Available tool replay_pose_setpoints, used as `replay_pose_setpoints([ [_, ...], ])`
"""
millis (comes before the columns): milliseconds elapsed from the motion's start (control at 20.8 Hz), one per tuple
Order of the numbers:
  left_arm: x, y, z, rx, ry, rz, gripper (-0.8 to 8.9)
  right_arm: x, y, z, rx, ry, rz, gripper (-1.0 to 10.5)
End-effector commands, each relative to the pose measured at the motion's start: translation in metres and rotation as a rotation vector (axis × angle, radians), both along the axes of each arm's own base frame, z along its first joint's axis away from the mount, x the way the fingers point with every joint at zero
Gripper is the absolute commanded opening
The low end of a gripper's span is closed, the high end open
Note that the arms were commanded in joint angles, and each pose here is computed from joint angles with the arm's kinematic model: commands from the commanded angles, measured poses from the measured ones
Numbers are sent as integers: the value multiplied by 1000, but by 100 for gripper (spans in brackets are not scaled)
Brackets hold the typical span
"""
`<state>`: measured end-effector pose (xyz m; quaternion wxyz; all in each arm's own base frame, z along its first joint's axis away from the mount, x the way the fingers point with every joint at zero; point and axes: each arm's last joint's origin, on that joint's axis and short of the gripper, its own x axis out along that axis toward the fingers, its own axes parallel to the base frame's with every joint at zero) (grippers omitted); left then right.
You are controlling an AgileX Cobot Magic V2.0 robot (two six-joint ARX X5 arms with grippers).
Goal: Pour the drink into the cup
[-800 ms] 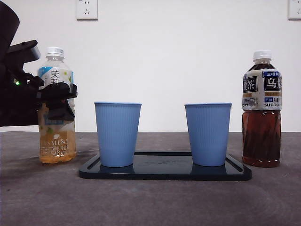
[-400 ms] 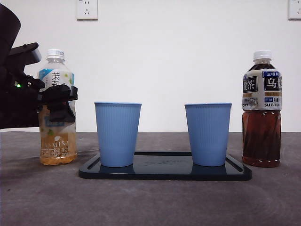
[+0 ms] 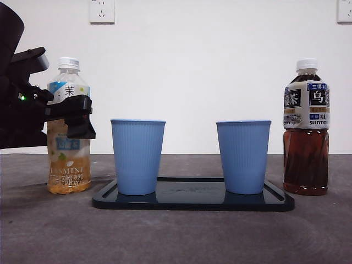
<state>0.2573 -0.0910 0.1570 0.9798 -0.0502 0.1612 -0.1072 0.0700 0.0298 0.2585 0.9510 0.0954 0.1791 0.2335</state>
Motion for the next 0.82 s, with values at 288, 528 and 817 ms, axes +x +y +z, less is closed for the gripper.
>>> replay_pose_setpoints([
  [288, 2, -1, -4, 23, 49, -2, 505, -1, 0, 5, 2, -20, 4, 423],
  [528, -1, -1, -6, 34, 90, -2, 507, -1, 0, 5, 2, -20, 4, 423],
  [817, -11, 3, 5, 50, 135, -4, 506, -1, 0, 5, 1, -20, 3, 423],
])
